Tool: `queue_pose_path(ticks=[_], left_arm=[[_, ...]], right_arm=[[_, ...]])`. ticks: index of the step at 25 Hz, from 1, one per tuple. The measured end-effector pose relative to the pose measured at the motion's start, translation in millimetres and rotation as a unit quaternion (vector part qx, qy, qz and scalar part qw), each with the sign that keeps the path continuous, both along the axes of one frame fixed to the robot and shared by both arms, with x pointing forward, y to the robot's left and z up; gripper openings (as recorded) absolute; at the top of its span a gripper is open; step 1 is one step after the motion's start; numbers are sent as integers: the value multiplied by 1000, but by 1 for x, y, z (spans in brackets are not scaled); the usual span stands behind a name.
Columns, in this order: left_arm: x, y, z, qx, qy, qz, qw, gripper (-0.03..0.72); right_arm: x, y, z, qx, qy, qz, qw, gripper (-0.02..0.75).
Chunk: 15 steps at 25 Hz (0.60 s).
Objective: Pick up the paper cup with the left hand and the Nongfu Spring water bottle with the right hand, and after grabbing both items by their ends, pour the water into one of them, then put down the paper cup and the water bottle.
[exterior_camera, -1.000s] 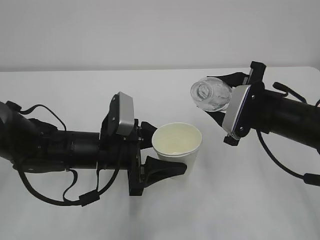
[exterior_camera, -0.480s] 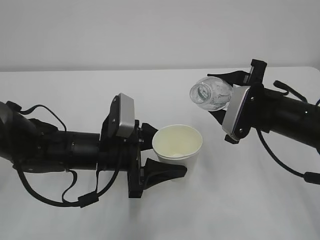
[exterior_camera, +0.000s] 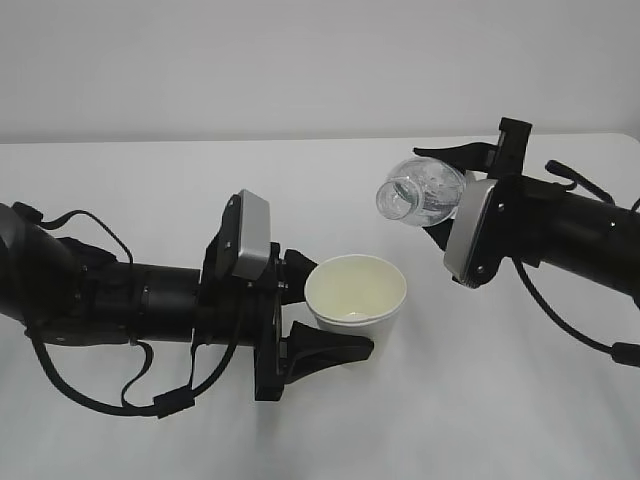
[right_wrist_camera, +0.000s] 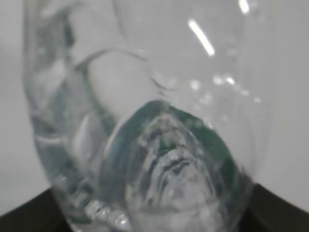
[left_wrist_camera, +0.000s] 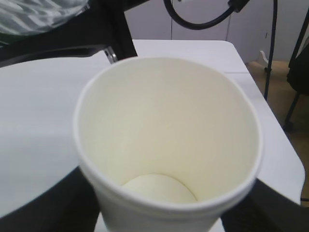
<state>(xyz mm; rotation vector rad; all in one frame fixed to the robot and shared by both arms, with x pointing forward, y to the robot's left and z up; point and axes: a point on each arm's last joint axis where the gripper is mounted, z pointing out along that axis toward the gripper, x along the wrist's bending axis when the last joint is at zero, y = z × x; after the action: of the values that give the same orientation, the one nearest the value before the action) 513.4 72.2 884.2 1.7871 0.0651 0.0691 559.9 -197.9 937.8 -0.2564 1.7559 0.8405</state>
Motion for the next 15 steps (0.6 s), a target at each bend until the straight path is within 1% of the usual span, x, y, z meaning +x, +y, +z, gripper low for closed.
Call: queue_pose_path(ticks=[15], left_arm=[[-2,-2,0,1,-1,-6,1000,495]], right_arm=[[0,1,4,-20,-48,10,999,463]])
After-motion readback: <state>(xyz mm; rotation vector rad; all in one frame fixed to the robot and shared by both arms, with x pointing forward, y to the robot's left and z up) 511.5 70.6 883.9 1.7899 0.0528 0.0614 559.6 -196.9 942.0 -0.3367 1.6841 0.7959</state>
